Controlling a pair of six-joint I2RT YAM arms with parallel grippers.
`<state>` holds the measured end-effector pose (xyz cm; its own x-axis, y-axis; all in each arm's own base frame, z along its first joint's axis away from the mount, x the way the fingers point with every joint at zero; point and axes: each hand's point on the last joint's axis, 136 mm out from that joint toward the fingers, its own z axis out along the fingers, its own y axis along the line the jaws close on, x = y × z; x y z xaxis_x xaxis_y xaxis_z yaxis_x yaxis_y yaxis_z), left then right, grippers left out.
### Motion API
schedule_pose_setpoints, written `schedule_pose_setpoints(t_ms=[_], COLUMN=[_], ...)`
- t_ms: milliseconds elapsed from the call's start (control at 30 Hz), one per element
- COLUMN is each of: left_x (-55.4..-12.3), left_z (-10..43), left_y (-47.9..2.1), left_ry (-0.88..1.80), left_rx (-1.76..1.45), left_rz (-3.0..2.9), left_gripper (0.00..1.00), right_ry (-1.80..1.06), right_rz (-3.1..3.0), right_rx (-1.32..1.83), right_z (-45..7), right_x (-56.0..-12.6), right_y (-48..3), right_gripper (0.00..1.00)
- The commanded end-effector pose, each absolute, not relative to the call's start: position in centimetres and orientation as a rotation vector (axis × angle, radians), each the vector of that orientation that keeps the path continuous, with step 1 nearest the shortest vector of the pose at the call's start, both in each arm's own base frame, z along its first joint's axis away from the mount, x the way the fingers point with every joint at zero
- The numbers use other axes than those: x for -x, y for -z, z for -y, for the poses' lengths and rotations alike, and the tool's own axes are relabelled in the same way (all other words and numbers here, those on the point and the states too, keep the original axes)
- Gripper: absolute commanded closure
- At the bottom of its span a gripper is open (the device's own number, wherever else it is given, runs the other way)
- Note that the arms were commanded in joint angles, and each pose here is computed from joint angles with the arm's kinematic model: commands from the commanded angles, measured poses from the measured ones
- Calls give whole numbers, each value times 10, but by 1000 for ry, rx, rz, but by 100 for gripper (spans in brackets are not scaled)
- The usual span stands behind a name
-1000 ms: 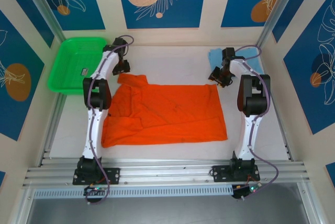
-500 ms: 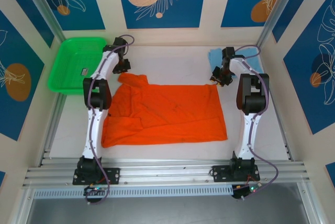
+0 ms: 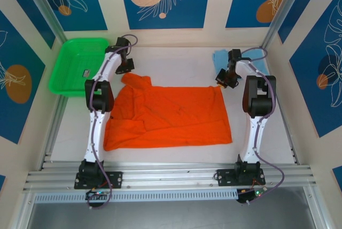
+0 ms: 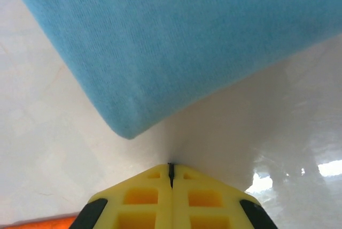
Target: Fold and stack the t-shirts
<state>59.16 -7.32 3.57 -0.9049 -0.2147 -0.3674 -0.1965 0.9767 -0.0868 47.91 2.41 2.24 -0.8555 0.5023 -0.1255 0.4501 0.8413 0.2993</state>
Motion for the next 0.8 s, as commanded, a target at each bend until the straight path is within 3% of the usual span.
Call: schedule_pose_setpoints(t_ms=[0, 567, 767], left_x=[-604, -609, -610], left_z=[89, 177, 186], left_y=[-88, -186, -195], left_ry=[153, 345, 309], left_rx=[209, -195, -226], left_rz=[-2633, -2357, -2341], left_gripper=[100, 100, 100], right_ry=[-492, -585, -438], right_rz=[-2740, -2592, -2712], right_rx=[-738, -794, -716], right_z=[-29, -8, -18], right_x=[-481, -475, -471], right_y=[-52, -80, -61], right_gripper=[100, 99, 58])
